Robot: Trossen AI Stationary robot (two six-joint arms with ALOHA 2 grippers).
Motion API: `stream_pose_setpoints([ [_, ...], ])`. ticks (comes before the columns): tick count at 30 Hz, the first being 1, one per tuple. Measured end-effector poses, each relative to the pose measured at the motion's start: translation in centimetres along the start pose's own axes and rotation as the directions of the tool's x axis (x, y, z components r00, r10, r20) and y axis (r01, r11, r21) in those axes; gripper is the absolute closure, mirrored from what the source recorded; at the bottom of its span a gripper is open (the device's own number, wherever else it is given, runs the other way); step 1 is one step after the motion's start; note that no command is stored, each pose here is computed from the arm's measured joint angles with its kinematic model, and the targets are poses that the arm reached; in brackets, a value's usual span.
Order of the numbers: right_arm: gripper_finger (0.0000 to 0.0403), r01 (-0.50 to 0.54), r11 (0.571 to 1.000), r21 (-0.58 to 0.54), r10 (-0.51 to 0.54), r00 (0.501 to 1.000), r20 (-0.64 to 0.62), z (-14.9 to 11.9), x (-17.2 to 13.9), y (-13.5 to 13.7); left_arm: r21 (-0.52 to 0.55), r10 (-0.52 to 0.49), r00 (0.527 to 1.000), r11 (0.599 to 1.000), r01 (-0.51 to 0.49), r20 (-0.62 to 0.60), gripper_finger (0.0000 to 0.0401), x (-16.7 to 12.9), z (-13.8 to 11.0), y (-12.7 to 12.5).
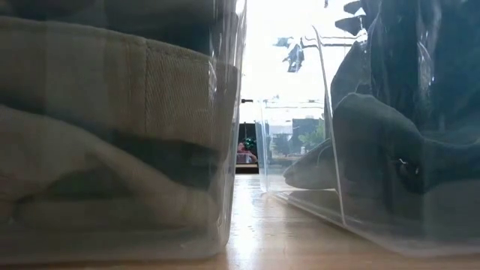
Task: Pick & Place hat
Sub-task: Return to Home Position
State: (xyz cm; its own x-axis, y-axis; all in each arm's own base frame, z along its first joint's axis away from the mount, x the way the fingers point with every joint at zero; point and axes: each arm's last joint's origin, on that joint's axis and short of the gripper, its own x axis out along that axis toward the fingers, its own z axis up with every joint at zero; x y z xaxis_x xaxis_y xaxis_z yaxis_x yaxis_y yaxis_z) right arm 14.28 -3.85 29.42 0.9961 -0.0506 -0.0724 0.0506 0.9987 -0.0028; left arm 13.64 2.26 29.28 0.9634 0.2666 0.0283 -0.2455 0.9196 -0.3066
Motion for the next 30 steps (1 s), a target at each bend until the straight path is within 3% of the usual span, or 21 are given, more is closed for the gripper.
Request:
stream_pose_setpoints([
  [5, 0.0164, -0.005, 0.996, 0.086, -0.002, 0.996, 0.084, -3.0, -0.8, 0.3, 0.033, 0.058, 0.998, 0.998, -0.058, -0.012, 0.0208, -0.9, -2.6, 1.1],
  [11, 0.0157, 0.0, 0.993, 0.115, -0.005, 0.999, 0.04, -6.6, -1.4, 0.5, -0.034, 0.12, 0.993, 0.992, -0.12, -0.024, 0.0208, -1.3, -4.5, 1.9],
  [17, 0.0159, 0.002, 0.995, 0.099, -0.004, 1.0, 0.021, -8.5, -1.8, 0.7, 0.056, 0.101, 0.994, 0.993, -0.1, -0.028, 0.0208, -1.6, -5.0, 2.1],
  [24, 0.0157, 0.004, 0.999, 0.036, -0.005, 0.999, 0.033, -10.5, -2.3, 0.9, 0.044, 0.064, 0.994, 0.997, -0.068, 0.087, 0.0208, -2.5, -6.5, 2.7],
  [30, 0.0152, 0.007, 1.0, 0.026, -0.009, 0.998, 0.059, -12.2, -2.8, 1.0, 0.008, 0.051, 0.993, 0.999, -0.053, 0.104, 0.0208, -3.3, -8.7, 3.5],
])
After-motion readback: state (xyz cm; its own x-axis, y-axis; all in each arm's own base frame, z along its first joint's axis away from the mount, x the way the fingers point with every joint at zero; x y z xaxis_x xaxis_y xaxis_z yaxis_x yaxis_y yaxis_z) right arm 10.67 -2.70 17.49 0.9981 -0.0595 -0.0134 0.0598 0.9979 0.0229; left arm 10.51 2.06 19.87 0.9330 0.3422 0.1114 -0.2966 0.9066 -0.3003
